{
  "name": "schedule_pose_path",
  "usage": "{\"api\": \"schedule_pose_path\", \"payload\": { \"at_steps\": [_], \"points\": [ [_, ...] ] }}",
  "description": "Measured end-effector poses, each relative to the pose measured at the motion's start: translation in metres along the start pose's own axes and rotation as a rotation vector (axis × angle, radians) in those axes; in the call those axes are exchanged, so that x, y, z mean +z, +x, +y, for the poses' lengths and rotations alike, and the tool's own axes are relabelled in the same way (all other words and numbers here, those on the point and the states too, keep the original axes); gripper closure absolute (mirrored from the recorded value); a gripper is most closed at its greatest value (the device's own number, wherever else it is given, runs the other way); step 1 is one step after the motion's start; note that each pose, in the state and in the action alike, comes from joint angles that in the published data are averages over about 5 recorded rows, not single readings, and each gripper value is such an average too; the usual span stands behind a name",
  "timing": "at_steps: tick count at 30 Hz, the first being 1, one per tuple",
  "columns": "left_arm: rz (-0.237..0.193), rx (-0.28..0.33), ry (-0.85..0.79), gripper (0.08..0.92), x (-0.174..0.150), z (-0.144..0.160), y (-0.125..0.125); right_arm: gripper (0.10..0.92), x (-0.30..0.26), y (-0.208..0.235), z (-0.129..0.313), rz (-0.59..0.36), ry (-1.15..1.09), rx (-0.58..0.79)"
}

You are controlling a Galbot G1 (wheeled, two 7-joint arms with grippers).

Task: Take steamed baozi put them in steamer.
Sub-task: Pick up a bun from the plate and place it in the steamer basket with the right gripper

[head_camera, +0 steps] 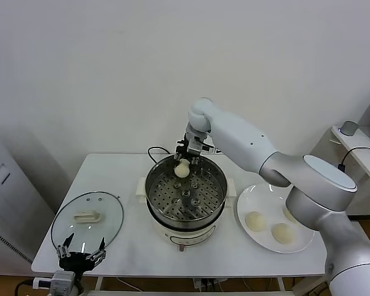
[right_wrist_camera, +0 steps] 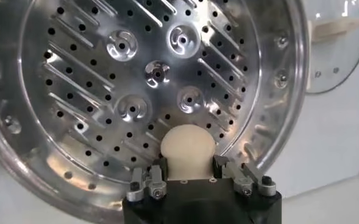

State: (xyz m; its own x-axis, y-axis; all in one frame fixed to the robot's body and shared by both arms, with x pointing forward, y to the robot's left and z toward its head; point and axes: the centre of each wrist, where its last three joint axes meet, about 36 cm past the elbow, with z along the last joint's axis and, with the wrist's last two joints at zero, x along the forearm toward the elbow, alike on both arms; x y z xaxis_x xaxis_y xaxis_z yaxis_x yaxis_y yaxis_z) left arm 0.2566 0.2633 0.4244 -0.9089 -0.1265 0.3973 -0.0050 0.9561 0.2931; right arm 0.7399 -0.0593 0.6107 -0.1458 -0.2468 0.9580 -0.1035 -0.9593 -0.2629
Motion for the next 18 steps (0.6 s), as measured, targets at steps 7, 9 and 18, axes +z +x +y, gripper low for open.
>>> {"api": "schedule_pose_path", "payload": {
  "at_steps": [7, 9, 18],
  "points": [
    [-0.003, -0.001, 0.002, 0.177, -0.001, 0.0, 0.0, 0.459, -0.004, -0.008, -0.001, -0.003, 0.009, -0.005],
    [-0.004, 0.0, 0.003, 0.177, -0.002, 0.0, 0.0, 0.399, -0.005, -0.009, 0.0, -0.004, 0.011, -0.009],
    [-0.003, 0.001, 0.004, 0.177, -0.002, 0.001, 0.0, 0.205, 0.0, 0.01, 0.004, -0.034, -0.005, -0.014]
  ]
}}
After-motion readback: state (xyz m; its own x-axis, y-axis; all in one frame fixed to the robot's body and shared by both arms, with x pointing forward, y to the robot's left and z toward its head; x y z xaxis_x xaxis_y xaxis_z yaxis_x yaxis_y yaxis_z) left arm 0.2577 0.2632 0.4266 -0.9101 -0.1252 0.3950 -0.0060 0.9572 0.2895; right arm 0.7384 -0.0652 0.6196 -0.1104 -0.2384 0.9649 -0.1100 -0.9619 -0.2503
